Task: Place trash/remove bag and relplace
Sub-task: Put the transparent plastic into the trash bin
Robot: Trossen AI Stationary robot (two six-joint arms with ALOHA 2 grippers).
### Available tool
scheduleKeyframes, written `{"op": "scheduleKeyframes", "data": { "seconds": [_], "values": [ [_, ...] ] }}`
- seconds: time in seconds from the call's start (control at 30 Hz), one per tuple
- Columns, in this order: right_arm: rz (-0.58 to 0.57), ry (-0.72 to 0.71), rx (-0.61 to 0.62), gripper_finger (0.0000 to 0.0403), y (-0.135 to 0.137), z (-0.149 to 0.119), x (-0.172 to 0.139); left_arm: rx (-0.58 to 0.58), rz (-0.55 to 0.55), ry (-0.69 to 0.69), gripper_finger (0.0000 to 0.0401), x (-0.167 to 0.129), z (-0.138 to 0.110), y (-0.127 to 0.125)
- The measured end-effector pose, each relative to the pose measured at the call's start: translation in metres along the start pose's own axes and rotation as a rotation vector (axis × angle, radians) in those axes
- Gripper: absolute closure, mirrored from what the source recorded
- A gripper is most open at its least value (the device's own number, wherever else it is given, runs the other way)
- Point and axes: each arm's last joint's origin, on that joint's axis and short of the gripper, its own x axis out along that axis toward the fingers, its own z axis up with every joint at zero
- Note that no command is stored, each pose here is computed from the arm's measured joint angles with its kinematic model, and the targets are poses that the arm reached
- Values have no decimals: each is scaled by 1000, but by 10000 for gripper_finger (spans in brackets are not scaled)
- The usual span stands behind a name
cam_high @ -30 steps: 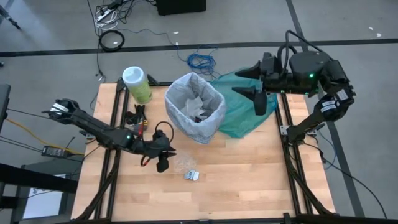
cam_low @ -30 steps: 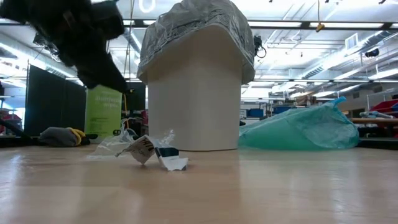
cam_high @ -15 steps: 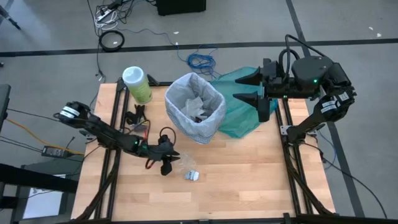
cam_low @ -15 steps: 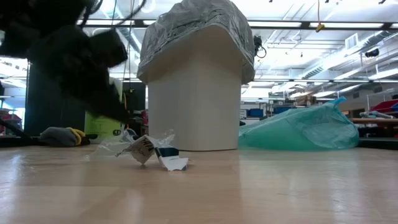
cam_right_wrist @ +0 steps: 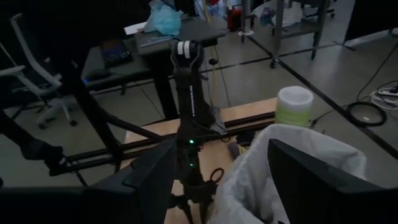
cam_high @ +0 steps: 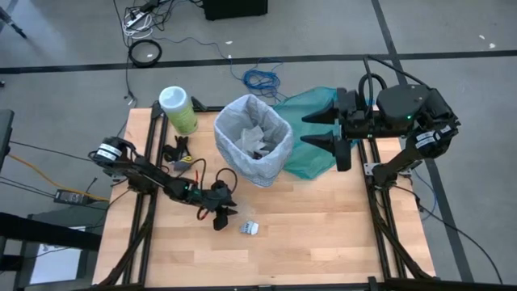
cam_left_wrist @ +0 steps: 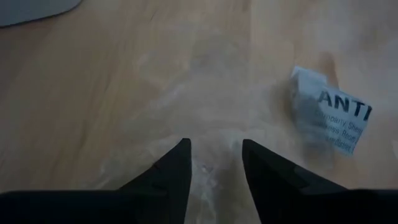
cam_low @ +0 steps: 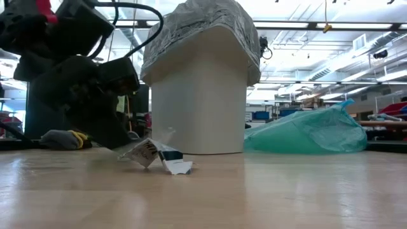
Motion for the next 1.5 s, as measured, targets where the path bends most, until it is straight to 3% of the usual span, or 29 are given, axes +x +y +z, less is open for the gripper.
{"op": "scheduleKeyframes", "data": {
  "seconds": [0.23,0.47,0.57,0.7,0.83,1.07,1.13,1.27,1.37,1.5],
  "values": [
    [31,-21,35,160,7,1,1,-52,71,53,258,11,-8,3],
    [63,-58,60,161,12,4,-1,-142,104,69,388,13,-6,2],
    [72,-64,59,163,13,5,-2,-230,92,73,395,13,0,-2],
    [66,-13,40,168,14,-1,-2,-259,12,101,398,11,18,-20],
    [72,60,9,178,16,-9,-3,-204,17,111,399,2,49,-41],
    [102,65,-7,197,23,-11,-5,20,89,183,400,-29,108,-72],
    [107,72,-13,197,24,-12,-6,82,173,184,399,-37,118,-74],
    [104,87,-20,190,27,-16,-5,261,367,196,382,-38,110,-64],
    [109,102,-27,179,30,-19,-3,288,316,238,359,-32,101,-54],
    [122,115,-25,160,35,-23,-2,213,92,295,323,-20,83,-45]
  ]
}}
